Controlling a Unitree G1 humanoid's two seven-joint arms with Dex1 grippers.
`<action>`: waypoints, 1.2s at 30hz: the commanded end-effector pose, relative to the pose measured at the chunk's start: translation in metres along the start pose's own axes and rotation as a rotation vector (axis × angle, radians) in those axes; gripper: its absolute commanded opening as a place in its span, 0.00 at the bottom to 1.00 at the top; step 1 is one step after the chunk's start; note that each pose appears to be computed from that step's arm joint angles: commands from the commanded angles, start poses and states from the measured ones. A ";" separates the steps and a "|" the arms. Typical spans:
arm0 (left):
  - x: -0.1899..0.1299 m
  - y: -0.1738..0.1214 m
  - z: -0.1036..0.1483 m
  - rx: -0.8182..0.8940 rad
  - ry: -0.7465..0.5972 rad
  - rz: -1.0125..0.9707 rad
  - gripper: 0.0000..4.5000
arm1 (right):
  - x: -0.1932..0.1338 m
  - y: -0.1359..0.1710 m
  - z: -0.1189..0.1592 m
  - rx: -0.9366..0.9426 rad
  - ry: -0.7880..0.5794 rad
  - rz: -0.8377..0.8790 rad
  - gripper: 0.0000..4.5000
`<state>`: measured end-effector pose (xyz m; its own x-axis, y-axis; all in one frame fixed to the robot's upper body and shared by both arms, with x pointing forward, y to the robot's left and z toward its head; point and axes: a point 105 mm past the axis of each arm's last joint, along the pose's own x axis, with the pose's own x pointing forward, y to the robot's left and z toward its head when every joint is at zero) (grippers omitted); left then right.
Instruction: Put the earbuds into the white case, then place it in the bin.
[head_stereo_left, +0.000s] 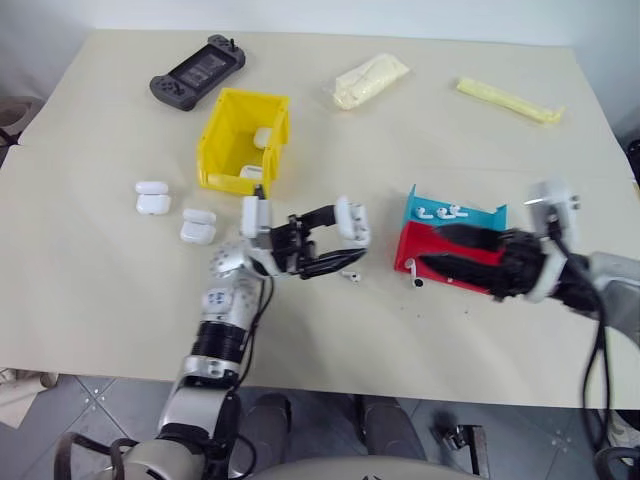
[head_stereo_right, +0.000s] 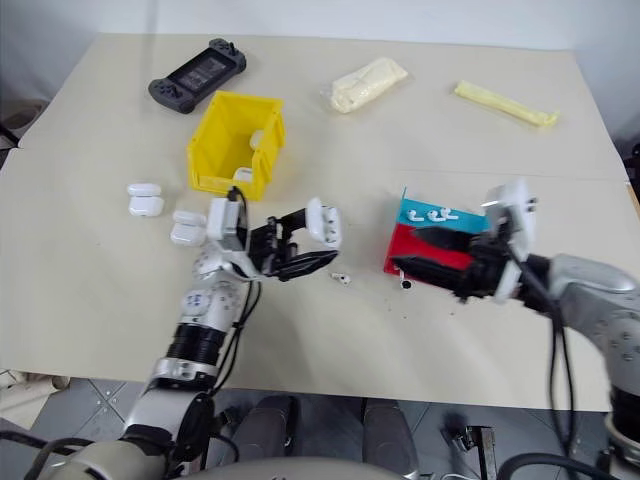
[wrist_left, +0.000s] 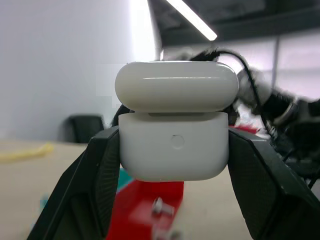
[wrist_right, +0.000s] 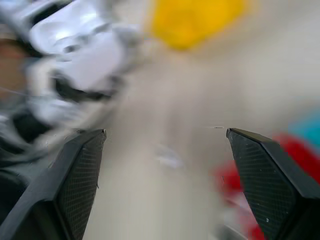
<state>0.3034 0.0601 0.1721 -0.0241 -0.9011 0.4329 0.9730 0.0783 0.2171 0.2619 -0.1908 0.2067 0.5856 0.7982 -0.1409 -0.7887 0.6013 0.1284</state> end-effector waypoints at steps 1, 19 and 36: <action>-0.006 -0.002 0.007 0.065 0.086 -0.041 0.62 | -0.014 -0.003 0.005 -0.120 0.007 -0.020 0.76; 0.016 0.010 -0.027 0.208 0.578 -0.112 0.62 | 0.085 0.056 0.008 -0.313 0.036 0.286 0.00; 0.012 -0.001 0.002 0.194 0.381 -0.071 0.62 | 0.064 0.018 -0.026 -0.276 0.114 0.199 0.00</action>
<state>0.3069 0.0471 0.1601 0.0486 -0.9988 -0.0089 0.9263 0.0418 0.3745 0.2831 -0.1261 0.1600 0.3932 0.8700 -0.2975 -0.9170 0.3946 -0.0582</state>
